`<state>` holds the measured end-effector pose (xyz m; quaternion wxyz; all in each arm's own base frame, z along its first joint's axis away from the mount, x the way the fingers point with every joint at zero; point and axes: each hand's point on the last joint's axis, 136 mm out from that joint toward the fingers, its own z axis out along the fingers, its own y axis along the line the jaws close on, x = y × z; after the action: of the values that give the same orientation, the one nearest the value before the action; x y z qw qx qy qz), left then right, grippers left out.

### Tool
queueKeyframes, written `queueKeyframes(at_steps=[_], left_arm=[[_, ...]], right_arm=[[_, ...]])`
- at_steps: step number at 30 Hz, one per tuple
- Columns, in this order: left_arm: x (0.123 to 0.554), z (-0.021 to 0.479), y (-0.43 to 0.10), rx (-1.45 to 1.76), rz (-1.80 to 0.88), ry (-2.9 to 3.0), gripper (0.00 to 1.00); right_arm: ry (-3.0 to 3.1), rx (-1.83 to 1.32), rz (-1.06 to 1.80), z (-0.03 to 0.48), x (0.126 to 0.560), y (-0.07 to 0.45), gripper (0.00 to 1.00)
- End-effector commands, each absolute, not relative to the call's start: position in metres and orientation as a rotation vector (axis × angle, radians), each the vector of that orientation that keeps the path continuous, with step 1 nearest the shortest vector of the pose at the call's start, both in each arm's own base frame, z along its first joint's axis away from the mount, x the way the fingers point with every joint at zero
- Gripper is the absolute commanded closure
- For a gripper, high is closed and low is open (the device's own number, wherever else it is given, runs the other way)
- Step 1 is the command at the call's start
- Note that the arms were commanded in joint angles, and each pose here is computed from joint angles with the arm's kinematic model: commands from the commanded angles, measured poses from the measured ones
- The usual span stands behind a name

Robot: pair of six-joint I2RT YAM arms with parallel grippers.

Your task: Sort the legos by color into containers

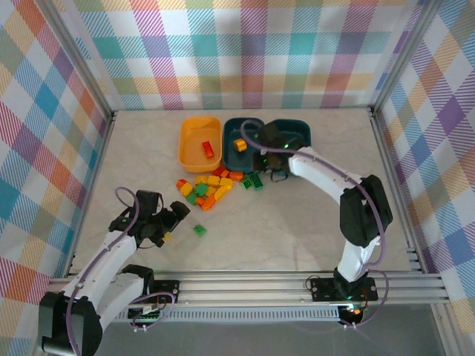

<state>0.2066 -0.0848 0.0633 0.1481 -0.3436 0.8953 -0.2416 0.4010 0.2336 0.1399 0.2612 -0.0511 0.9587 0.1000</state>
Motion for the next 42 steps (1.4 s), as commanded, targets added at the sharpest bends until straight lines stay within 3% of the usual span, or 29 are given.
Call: queueKeyframes(at_steps=[1, 10, 11, 14, 19, 26, 35, 42], left_arm=[[0.194, 0.058, -0.09, -0.997, -0.726, 2.585, 0.0], [0.177, 0.053, -0.085, -1.023, -0.731, 2.557, 0.0], [0.176, 0.053, -0.084, -1.026, -0.731, 2.557, 0.0], [0.176, 0.053, -0.085, -1.027, -0.735, 2.557, 0.0], [0.177, 0.053, -0.084, -1.025, -0.73, 2.553, 0.0], [0.183, 0.046, -0.078, -1.068, -0.685, 2.526, 0.0], [0.188, 0.023, -0.055, -1.296, -0.515, 2.509, 0.0], [0.178, 0.0, -0.047, -1.549, -0.572, 2.369, 0.0]], right_arm=[[2.624, -0.102, 0.268, 0.135, 0.43, 0.208, 0.67], [2.662, 0.063, 0.301, 0.123, 0.479, 0.168, 0.63], [2.665, 0.073, 0.297, 0.121, 0.482, 0.166, 0.59], [2.662, 0.099, 0.275, 0.124, 0.487, 0.16, 0.35], [2.554, 0.101, 0.309, 0.159, 0.473, 0.164, 0.27], [2.469, -0.175, 0.307, 0.173, 0.385, 0.231, 0.28], [2.492, -0.754, 0.432, 0.106, 0.247, 0.389, 0.34], [2.515, -0.962, 0.475, 0.06, 0.205, 0.452, 0.3]])
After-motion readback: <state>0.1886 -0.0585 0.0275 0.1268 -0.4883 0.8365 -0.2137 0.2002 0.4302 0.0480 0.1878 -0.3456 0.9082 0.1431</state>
